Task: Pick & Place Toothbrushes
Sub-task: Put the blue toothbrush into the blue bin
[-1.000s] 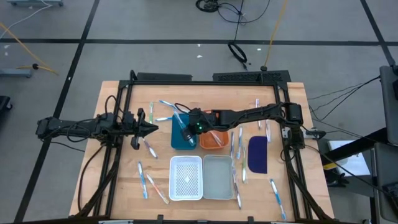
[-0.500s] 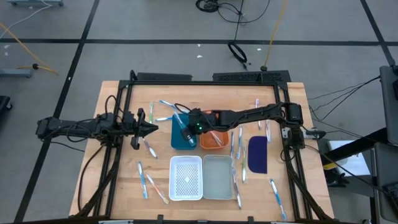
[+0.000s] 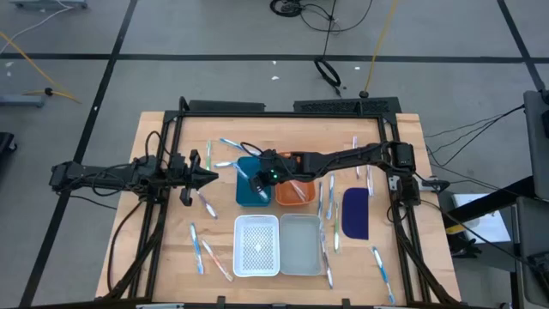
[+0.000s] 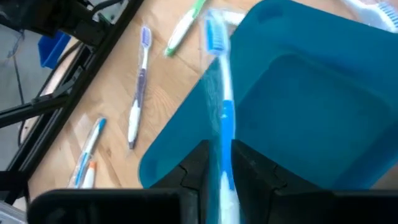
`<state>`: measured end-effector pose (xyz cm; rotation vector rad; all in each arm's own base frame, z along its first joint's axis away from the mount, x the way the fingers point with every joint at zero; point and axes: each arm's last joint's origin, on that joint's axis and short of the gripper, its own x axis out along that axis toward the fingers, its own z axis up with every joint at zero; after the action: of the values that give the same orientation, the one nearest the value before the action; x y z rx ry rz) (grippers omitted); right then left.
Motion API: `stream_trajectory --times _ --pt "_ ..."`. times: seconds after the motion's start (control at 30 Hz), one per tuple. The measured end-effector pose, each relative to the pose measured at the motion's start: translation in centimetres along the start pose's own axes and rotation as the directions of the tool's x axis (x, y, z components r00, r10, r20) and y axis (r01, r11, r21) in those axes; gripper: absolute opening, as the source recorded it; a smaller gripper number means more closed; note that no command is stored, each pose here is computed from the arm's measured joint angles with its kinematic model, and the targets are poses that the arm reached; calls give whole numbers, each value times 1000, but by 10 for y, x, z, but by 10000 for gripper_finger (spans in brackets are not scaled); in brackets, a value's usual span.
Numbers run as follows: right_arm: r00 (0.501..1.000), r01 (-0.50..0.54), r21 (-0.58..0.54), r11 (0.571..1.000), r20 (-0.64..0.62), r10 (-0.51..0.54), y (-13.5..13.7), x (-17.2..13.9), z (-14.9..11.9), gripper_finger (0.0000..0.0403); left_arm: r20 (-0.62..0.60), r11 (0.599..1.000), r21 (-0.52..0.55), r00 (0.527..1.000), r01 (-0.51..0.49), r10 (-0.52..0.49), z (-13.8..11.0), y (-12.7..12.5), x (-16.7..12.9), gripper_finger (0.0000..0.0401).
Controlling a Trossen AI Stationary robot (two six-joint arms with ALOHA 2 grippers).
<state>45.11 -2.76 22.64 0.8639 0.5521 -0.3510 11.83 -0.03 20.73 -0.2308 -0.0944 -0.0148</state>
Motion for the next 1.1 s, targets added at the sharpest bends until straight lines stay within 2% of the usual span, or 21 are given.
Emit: stream_trajectory --times 0.43,0.73,0.87,1.0,1.1 --pt "1000 10 26 1000 -3 -10 -5 1 -1 59 0 1000 -1 1000 0 0 0 0 0 19" --pt "998 -48 -146 988 40 54 13 -24 7 57 -1 1000 -3 1000 0 0 0 0 0 19" --pt "993 -75 -223 972 69 92 25 -42 11 38 -1 1000 -8 1000 0 0 0 0 0 19" --pt "987 -42 -293 955 134 84 34 -62 16 5 -1 1000 -8 1000 -1 1 0 0 0 19" --pt "982 -13 -327 945 174 74 40 -79 18 5 -1 1000 -8 1000 0 0 0 0 0 19"
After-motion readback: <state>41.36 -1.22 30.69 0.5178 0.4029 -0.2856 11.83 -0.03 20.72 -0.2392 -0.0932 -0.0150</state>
